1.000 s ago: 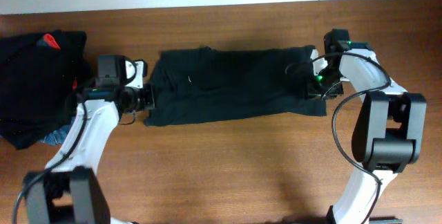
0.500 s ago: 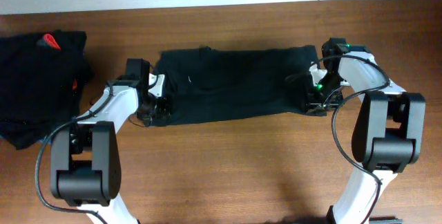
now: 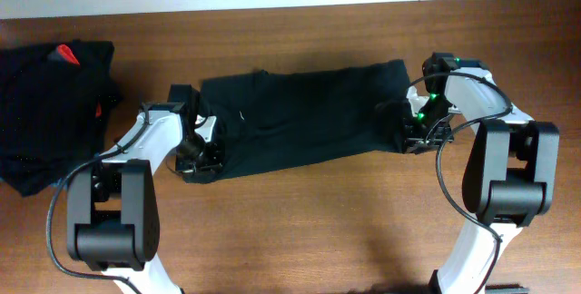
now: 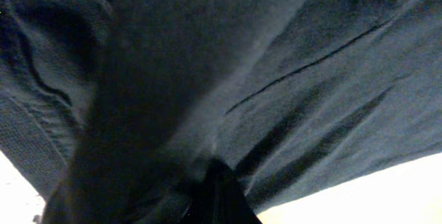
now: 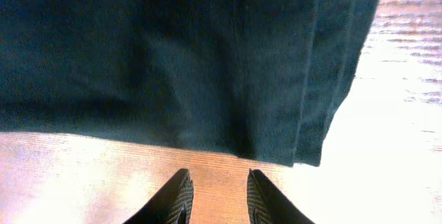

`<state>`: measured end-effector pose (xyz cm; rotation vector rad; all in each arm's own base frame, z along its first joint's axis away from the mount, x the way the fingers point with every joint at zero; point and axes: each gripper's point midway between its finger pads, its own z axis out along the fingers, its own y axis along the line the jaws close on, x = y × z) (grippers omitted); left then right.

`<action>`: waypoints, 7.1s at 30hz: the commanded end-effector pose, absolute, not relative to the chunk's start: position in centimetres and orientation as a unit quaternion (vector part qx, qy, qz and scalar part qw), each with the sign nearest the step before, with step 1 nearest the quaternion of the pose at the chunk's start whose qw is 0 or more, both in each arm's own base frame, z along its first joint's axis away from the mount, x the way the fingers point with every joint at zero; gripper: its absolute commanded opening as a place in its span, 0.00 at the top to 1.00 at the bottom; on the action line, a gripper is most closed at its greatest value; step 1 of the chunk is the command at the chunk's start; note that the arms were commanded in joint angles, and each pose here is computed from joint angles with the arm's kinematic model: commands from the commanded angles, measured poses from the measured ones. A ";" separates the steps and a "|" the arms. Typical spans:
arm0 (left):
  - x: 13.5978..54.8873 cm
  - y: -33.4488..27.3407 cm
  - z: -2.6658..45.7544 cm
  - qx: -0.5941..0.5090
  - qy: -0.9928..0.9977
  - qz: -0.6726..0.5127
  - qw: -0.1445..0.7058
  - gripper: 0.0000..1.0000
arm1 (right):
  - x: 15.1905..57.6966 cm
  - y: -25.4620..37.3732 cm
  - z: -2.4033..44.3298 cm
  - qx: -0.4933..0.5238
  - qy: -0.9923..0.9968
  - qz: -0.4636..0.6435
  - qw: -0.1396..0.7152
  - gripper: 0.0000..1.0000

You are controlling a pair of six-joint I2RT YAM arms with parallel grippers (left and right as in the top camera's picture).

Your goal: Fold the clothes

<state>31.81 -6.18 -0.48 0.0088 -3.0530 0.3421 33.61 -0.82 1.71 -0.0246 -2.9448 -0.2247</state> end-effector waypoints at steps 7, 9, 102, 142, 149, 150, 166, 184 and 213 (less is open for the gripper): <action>41.7 -3.3 8.3 -0.006 -0.988 0.037 -0.148 0.99 | 43.1 -1.6 13.1 0.009 -0.992 -0.063 -0.106 0.44; 44.5 -2.9 10.5 -0.004 -0.976 0.026 -0.216 0.60 | 45.1 -1.9 13.9 0.012 -0.987 -0.058 -0.149 0.27; 54.2 -6.2 6.1 0.006 -0.917 0.221 -0.332 1.00 | 56.4 -1.5 1.4 0.066 -0.962 -0.080 -0.252 0.42; 50.4 -6.6 9.5 0.012 -0.919 0.277 -0.280 1.00 | 53.1 -1.2 8.5 0.063 -0.966 -0.084 -0.235 0.96; 48.5 -6.6 10.4 0.022 -0.923 0.291 -0.250 1.00 | 49.7 -0.9 8.3 0.056 -0.979 -0.094 -0.174 0.96; 48.2 -6.5 10.2 0.023 -0.926 0.289 -0.243 1.00 | 49.4 -0.8 8.2 0.055 -0.980 -0.095 -0.166 0.96; 43.4 -2.2 5.9 0.033 -0.979 0.142 -0.142 1.00 | 44.3 -1.7 7.2 0.029 -0.992 -0.105 -0.064 0.96; 42.8 -0.6 5.7 0.061 -0.979 0.143 -0.129 1.00 | 42.6 -5.2 6.9 -0.026 -0.995 -0.091 -0.033 0.78; 45.8 -3.4 8.4 0.030 -0.951 0.237 -0.195 0.52 | 43.0 -1.6 7.1 0.038 -0.991 -0.124 -0.040 0.73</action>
